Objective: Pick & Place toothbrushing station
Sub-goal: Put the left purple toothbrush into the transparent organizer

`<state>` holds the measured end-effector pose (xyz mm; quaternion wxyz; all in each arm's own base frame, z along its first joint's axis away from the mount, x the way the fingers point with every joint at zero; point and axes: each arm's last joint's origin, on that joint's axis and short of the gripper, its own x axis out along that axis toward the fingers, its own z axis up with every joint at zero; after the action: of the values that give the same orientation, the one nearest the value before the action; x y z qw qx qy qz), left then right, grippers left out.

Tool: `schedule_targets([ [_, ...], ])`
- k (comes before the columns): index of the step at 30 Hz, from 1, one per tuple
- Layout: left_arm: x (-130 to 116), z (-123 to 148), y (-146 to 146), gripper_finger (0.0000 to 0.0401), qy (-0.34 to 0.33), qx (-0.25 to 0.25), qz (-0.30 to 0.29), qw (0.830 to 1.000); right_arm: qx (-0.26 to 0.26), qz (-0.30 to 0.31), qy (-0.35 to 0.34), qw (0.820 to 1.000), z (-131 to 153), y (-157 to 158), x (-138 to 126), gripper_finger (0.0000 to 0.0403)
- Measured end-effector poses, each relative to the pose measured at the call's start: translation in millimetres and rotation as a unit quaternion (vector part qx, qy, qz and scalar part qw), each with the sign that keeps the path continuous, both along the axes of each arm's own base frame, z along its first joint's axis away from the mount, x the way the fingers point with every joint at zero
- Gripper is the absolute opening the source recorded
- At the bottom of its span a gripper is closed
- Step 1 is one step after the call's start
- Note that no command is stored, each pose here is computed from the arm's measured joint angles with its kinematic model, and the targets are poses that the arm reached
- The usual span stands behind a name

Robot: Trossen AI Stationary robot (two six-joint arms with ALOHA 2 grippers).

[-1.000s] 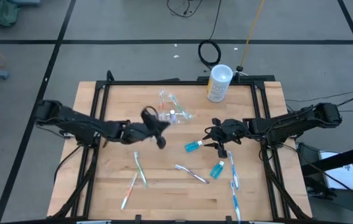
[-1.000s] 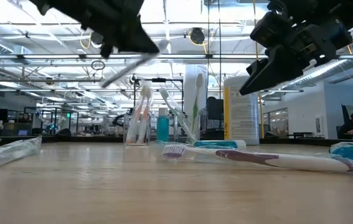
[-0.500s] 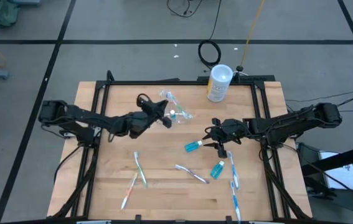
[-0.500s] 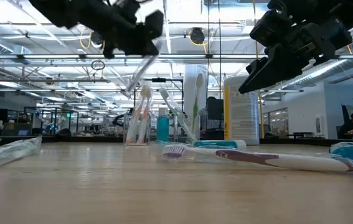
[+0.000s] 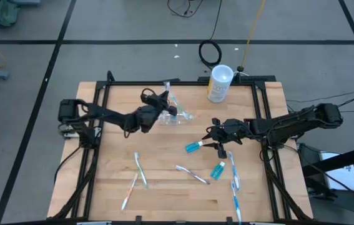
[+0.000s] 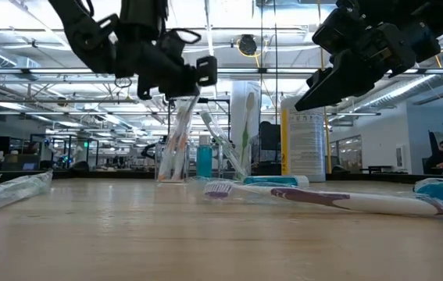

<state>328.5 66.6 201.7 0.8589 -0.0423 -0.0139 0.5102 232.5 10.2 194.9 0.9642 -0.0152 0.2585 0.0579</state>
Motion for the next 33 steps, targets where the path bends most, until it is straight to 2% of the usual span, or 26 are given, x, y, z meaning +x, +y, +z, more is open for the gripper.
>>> schedule_targets([
  [4, 2.6, -15.0, 2.4, 0.0013, 0.023, -0.001, 0.03, 0.999, 0.0, 0.0, 0.0, 1.0, 0.0, 0.0, 0.0, 0.0134],
  [7, 5.0, -24.7, 0.9, 0.0004, 0.047, -0.001, 0.029, 0.998, 0.0, 0.0, 0.0, 1.0, 0.0, 0.0, 0.0, 0.0134],
  [10, 7.9, -34.4, -5.3, 0.0005, 0.061, -0.002, 0.026, 0.998, 0.0, 0.0, 0.0, 1.0, -0.1, 0.0, 0.0, 0.0134],
  [14, 9.4, -43.5, -15.9, 0.0012, 0.076, 0.002, 0.051, 0.996, 0.0, 0.0, 0.0, 1.0, -0.1, 0.0, 0.0, 0.0134],
  [19, 8.3, -48.2, -28.7, 0.0003, 0.097, 0.009, 0.08, 0.992, 0.0, 0.0, 0.0, 1.0, -0.1, 0.0, 0.0, 0.0134],
  [22, 7.6, -49.3, -31.7, 0.0012, 0.112, 0.015, 0.088, 0.99, 0.0, 0.0, 0.0, 1.0, -0.1, 0.0, 0.0, 0.0134],
  [30, 7.1, -51.0, -31.6, 0.0023, 0.128, 0.018, 0.089, 0.988, 0.0, 0.0, 0.0, 1.0, -0.1, 0.0, 0.0, 0.0134],
  [33, 7.0, -53.9, -32.0, 0.0023, 0.156, 0.022, 0.075, 0.985, 0.0, 0.0, 0.001, 1.0, -0.1, 0.0, -0.1, 0.0134],
])
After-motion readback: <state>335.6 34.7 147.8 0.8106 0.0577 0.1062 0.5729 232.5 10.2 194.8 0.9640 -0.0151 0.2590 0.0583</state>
